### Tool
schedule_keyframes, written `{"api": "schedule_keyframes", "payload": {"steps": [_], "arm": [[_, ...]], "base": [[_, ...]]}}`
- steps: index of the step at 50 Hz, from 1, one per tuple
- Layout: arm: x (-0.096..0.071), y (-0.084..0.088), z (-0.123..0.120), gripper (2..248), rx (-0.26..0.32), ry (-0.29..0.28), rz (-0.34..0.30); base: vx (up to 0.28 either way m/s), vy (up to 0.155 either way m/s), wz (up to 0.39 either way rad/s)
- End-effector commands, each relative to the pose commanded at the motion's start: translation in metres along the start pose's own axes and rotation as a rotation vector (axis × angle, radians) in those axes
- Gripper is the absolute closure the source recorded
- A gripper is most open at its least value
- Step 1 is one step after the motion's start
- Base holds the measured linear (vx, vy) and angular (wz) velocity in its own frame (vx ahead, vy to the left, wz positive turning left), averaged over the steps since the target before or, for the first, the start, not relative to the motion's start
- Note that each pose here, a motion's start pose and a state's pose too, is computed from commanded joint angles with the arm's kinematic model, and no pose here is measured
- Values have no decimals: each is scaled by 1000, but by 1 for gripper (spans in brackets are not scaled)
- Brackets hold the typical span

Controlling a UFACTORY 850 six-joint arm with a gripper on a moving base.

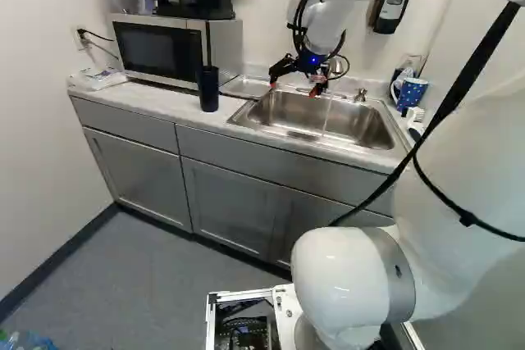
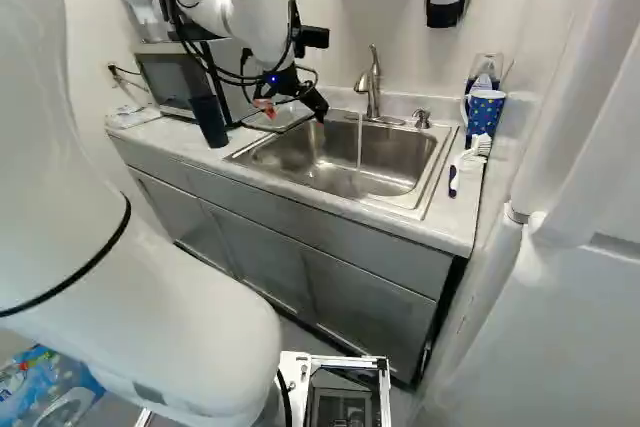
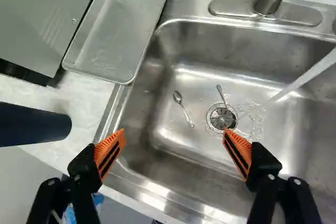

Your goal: Rinse the cup and place it in the tray

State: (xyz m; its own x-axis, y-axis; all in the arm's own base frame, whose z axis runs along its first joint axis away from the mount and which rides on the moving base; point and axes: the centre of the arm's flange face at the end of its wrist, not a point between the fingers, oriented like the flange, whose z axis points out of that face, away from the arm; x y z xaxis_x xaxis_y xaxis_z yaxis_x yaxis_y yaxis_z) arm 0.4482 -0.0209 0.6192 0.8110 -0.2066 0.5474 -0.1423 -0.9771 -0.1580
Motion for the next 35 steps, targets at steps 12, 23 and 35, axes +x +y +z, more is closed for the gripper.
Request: {"api": "schedule_keyframes", "payload": {"steps": [12,23,35], "arm": [[-4,-19,1,3,24,-7,-36],[-7,-37,3,3,46,-14,-70],[-13,-57,2,3,71,-20,-107]], "base": [[0,0,0],[0,0,0],[0,0,0]]}}
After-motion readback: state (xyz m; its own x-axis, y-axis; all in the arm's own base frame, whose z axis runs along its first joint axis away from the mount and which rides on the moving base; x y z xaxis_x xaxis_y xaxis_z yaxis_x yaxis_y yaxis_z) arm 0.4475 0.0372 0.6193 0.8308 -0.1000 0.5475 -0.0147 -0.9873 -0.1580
